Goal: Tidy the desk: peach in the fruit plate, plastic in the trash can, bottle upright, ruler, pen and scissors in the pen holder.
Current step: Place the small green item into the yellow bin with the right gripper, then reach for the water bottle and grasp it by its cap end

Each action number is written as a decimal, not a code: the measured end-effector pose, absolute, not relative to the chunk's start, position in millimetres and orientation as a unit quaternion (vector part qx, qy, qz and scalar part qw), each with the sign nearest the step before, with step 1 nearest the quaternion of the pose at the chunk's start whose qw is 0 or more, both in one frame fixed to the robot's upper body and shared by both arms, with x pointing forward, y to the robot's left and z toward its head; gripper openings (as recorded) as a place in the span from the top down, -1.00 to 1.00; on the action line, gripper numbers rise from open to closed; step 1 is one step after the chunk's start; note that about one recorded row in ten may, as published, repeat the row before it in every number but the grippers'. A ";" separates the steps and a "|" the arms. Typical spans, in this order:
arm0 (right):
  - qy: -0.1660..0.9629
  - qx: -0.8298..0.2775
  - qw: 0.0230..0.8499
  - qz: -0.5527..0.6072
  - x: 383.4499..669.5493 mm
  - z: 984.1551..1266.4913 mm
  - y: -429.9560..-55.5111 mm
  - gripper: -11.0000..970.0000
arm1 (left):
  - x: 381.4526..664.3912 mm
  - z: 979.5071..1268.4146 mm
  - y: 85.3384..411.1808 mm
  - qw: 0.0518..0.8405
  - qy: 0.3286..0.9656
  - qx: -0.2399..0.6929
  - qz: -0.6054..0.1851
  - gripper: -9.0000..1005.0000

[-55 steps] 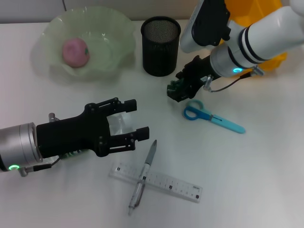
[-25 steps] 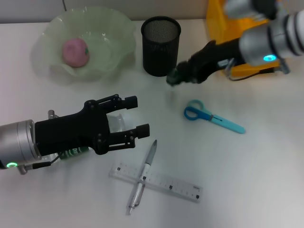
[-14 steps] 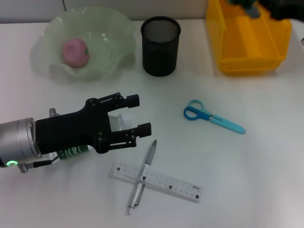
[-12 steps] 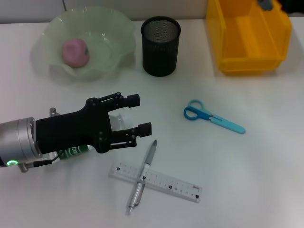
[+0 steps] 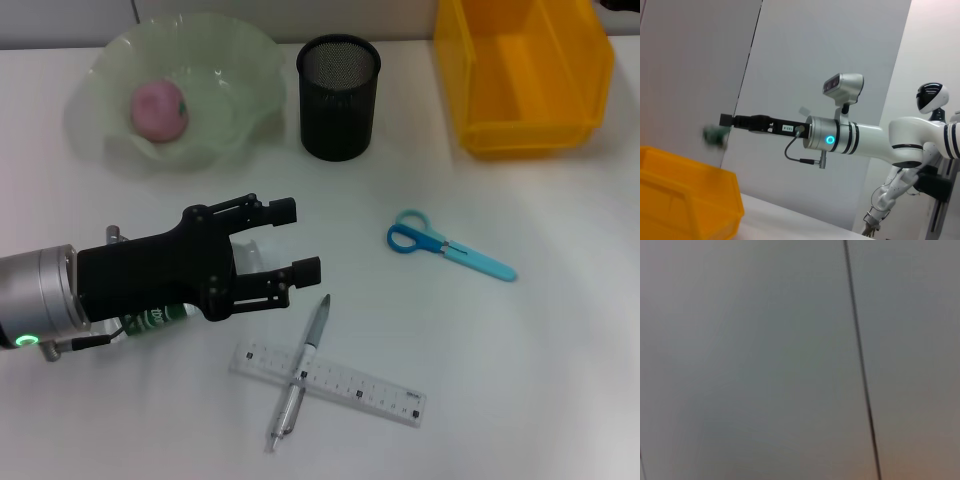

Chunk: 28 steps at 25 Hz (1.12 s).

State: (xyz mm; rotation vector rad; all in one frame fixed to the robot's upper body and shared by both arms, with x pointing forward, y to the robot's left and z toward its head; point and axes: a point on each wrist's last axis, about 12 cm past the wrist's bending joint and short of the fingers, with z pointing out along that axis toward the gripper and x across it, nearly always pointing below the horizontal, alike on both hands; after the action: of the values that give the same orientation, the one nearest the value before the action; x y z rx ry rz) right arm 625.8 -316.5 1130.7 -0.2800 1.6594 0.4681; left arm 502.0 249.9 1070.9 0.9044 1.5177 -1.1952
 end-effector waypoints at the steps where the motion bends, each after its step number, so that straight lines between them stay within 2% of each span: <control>1: 0.731 -0.122 0.640 0.203 627.4 1129.7 -316.6 0.91 | 502.1 1070.9 250.0 0.483 0.623 0.371 -0.491 -0.60; 4: 0.742 -0.132 0.627 0.198 630.7 1125.8 -314.6 0.90 | 501.5 1071.2 250.8 0.483 0.622 0.371 -0.492 -0.60; 11: 0.743 -0.134 0.626 0.196 630.8 1125.2 -314.1 0.52 | 501.8 1072.2 251.7 0.483 0.621 0.372 -0.492 -0.60; 15: 0.732 -0.127 0.635 0.211 625.7 1126.9 -316.4 0.13 | 503.0 1073.9 251.8 0.485 0.619 0.375 -0.491 -0.60; 20: 0.677 -0.131 0.659 0.301 598.3 1135.4 -322.5 -0.24 | 505.6 1075.5 251.9 0.484 0.620 0.378 -0.488 -0.60; 22: 0.644 -0.167 0.649 0.370 572.7 1138.6 -325.9 -0.37 | 508.8 1077.1 253.0 0.483 0.623 0.377 -0.486 -0.60; 23: 0.644 -0.167 0.649 0.370 572.7 1138.6 -325.9 -0.38 | 508.8 1077.1 253.0 0.483 0.623 0.377 -0.486 -0.60; 26: 0.625 -0.223 0.619 0.420 548.3 1136.1 -325.7 -0.38 | 513.5 1079.5 255.6 0.479 0.631 0.376 -0.481 -0.60; 27: 0.631 -0.262 0.585 0.438 537.3 1130.2 -322.3 -0.38 | 515.2 1080.5 256.6 0.478 0.633 0.376 -0.478 -0.60; 28: 0.631 -0.262 0.585 0.438 537.3 1130.2 -322.3 -0.38 | 517.7 1081.6 257.7 0.477 0.637 0.376 -0.475 -0.60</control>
State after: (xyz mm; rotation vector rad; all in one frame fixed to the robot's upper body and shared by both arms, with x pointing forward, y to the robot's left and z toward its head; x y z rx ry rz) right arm 537.3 -322.3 1130.2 -0.6104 1.4713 1.0216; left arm 517.7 257.7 1081.6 0.9183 1.5551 -1.1597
